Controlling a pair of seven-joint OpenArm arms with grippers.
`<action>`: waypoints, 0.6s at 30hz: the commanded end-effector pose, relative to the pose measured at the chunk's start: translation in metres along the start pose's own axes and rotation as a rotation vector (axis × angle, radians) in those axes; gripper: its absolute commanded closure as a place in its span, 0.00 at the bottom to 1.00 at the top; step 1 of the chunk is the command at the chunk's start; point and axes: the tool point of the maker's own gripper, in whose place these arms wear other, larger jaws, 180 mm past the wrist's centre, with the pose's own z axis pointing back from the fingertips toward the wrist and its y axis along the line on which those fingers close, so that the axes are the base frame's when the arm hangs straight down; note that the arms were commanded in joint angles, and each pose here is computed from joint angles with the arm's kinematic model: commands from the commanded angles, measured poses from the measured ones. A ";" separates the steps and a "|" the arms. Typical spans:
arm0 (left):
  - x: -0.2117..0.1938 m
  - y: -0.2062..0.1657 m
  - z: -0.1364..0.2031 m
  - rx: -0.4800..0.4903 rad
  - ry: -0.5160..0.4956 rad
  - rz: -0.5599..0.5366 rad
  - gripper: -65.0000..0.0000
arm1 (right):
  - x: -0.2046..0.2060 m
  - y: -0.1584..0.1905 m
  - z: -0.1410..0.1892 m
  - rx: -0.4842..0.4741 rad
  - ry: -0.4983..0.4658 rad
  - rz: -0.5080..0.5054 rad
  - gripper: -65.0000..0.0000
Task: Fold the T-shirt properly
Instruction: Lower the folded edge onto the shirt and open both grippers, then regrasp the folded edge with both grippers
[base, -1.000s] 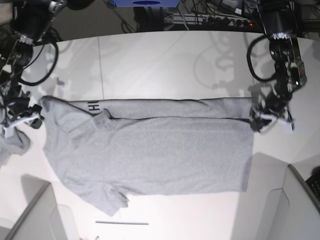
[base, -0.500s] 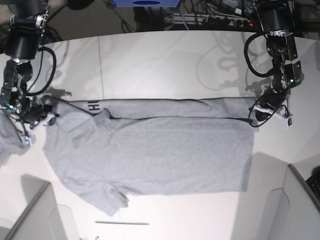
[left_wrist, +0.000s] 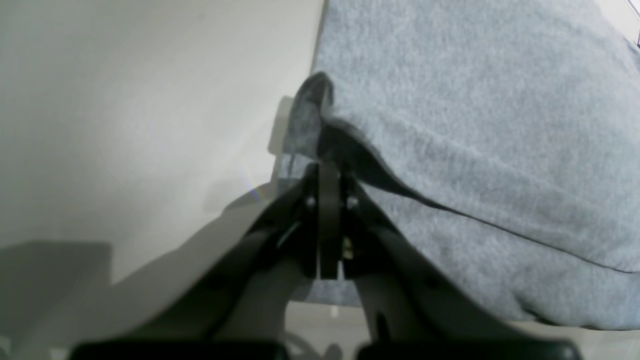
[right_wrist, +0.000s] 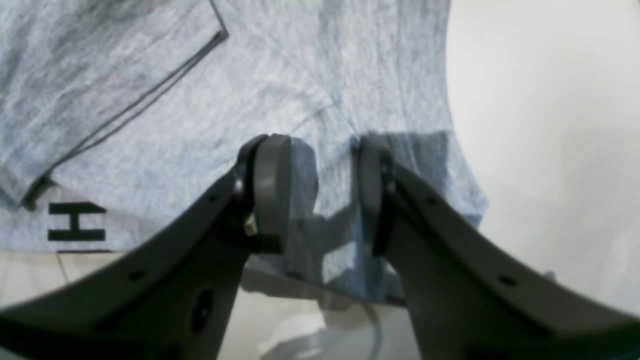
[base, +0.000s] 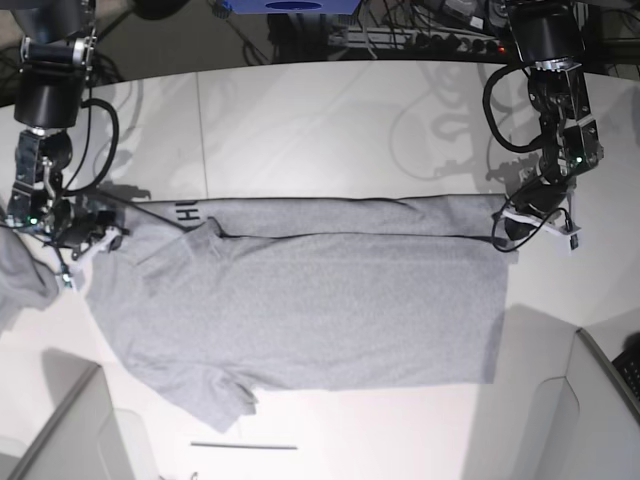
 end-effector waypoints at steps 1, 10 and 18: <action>0.019 -0.001 0.003 -0.006 -0.048 -0.019 1.00 | 0.025 -0.007 0.010 -0.009 -0.070 0.011 0.74; 0.019 -0.001 0.003 -0.007 -0.049 -0.020 1.00 | 0.030 -0.014 0.013 -0.050 -0.089 0.034 1.00; 0.015 0.010 0.037 0.000 -0.112 -0.008 1.00 | 0.032 -0.024 0.088 -0.116 -0.396 -0.167 1.00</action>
